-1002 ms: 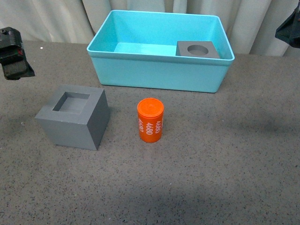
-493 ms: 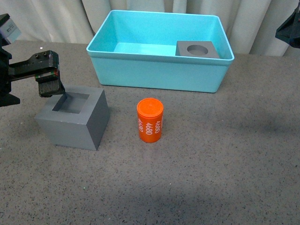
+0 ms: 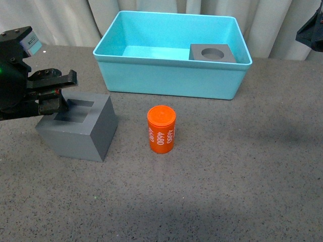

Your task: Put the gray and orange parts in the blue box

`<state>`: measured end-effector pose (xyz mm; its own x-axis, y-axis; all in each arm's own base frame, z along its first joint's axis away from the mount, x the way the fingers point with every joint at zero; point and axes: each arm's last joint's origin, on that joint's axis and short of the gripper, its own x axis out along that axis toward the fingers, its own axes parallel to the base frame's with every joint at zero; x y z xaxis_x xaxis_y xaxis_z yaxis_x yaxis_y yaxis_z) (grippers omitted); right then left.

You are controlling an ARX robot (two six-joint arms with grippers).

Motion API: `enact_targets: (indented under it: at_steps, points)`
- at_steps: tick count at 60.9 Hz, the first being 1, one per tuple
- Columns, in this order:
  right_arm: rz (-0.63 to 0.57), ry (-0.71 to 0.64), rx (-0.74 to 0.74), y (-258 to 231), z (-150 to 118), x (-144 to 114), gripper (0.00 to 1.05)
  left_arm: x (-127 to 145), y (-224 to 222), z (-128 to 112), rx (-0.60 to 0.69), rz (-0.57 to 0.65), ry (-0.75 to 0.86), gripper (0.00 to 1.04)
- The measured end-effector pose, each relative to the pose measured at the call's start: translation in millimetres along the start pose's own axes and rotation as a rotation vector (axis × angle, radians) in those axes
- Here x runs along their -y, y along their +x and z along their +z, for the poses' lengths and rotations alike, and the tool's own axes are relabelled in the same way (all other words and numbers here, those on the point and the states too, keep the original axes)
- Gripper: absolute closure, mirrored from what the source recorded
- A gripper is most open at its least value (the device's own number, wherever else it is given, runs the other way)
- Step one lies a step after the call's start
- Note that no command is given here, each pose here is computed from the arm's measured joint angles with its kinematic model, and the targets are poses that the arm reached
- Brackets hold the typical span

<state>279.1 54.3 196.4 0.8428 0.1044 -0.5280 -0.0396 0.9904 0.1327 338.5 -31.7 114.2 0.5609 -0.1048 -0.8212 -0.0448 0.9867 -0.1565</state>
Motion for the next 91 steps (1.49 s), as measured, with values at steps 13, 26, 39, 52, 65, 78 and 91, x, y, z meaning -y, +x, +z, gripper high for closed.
enact_targets:
  at_steps: [13, 26, 39, 52, 65, 78, 91]
  points:
    - [0.000, 0.000, 0.000, 0.0, 0.0, 0.0, 0.10, 3.0, -7.7, 1.7, -0.001, 0.000, 0.018, 0.87]
    - [0.000, 0.000, 0.000, 0.0, 0.0, 0.0, 0.10, 16.9, -49.9, 22.2, 0.115, -0.070, 0.015, 0.88]
    - [0.000, -0.001, 0.000, -0.1, 0.1, 0.0, 0.10, 43.0, -80.5, 55.1, 0.271, -0.139, 0.036, 0.88]
    - [0.000, -0.002, 0.000, 0.0, 0.0, 0.0, 0.10, 67.0, -67.4, 105.0, 0.352, -0.167, 0.053, 0.88]
    - [0.000, -0.002, 0.000, 0.0, 0.0, 0.0, 0.10, 73.2, -40.6, 140.0, 0.349, -0.152, 0.050, 0.88]
    - [0.000, -0.002, 0.000, 0.0, 0.0, 0.0, 0.10, 73.7, -17.4, 156.9, 0.332, -0.165, 0.062, 0.88]
    - [0.000, -0.002, 0.000, 0.0, 0.0, 0.0, 0.10, 76.3, 4.8, 153.9, 0.304, -0.177, 0.081, 0.88]
